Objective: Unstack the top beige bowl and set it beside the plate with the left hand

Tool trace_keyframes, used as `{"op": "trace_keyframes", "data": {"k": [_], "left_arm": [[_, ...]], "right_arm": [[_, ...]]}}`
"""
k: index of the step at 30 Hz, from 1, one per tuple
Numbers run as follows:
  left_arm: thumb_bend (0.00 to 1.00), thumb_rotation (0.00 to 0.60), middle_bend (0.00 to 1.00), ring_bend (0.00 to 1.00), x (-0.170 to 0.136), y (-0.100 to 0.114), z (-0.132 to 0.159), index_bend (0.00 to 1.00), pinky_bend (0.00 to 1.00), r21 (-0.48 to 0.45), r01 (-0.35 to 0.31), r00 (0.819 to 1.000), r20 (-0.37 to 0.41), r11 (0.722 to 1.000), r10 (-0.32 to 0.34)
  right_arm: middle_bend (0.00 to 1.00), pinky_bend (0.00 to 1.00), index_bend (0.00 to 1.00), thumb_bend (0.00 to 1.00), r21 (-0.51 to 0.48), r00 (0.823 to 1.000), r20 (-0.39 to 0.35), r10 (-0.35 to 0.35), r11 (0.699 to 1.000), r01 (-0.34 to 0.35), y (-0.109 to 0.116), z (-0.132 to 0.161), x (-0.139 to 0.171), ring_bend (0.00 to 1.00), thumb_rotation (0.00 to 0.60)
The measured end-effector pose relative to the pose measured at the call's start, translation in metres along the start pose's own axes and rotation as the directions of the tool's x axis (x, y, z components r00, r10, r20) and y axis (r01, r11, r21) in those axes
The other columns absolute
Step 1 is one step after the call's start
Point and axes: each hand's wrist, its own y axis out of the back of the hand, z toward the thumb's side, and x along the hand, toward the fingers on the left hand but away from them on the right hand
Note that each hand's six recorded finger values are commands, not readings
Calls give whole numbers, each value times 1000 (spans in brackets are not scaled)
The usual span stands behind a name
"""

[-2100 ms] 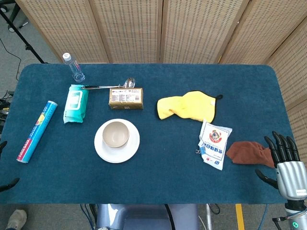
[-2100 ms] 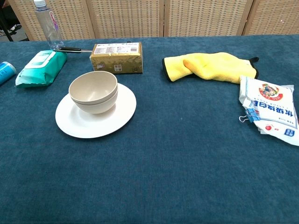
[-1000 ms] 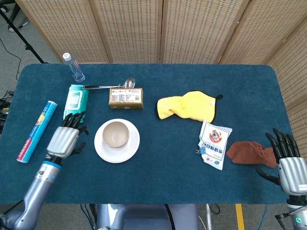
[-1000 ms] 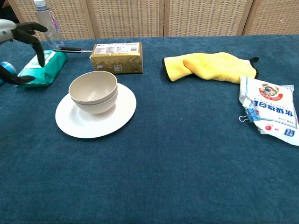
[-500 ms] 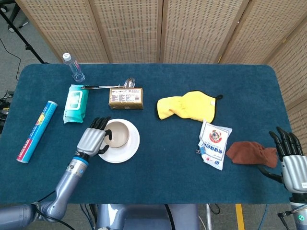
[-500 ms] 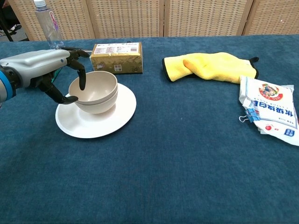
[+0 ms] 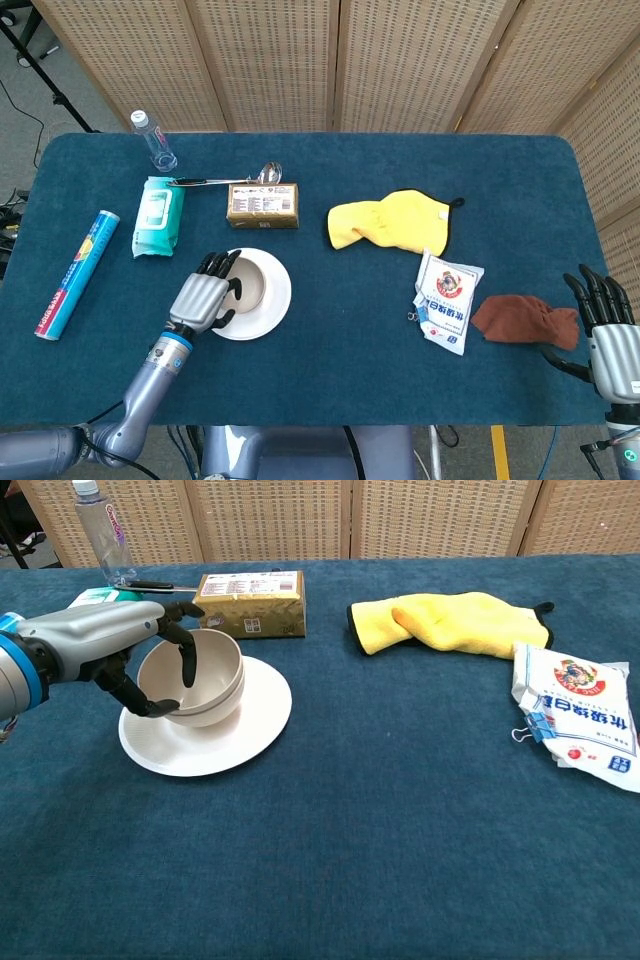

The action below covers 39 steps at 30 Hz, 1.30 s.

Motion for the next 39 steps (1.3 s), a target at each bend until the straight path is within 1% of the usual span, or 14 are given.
{"op": "trace_keyframes", "data": {"k": [7, 13, 25, 28, 31, 34, 39], "left_arm": [[323, 600, 0, 0, -3, 6, -3, 526, 0, -3, -17, 1000, -4, 1000, 17], [323, 600, 0, 0, -4, 8, -5, 526, 0, -1, -17, 1000, -1, 1000, 17], [329, 600, 0, 0, -1, 0, -3, 526, 0, 11, 1, 1000, -6, 1000, -1], [353, 600, 0, 0, 1, -1, -3, 547, 0, 13, 2, 1000, -10, 1000, -2], [401, 600, 0, 0, 2, -3, -3, 607, 0, 12, 3, 1000, -13, 1000, -3], [469, 600, 0, 0, 4, -5, -1, 669, 0, 4, 6, 1000, -17, 1000, -6], [529, 600, 0, 0, 5, -3, -1, 718, 0, 3, -7, 1000, -18, 1000, 8]], "right_arm": [[0, 0, 42, 0, 2, 1000, -1, 4, 1000, -4, -1, 0, 0, 0, 600], [0, 0, 42, 0, 3, 1000, 0, 5, 1000, -5, -2, 1, 0, 0, 600], [0, 0, 42, 0, -1, 1000, 3, 2, 1000, -2, 0, -1, 0, 0, 600], [0, 0, 42, 0, -2, 1000, 3, 2, 1000, -2, 0, -1, 0, 0, 600], [0, 0, 42, 0, -6, 1000, 3, 2, 1000, -2, 0, -1, 0, 0, 600], [0, 0, 42, 0, -8, 1000, 4, 3, 1000, -3, 0, -1, 0, 0, 600], [0, 0, 42, 0, -11, 1000, 6, 3, 1000, -3, 1, -2, -1, 0, 600]]}}
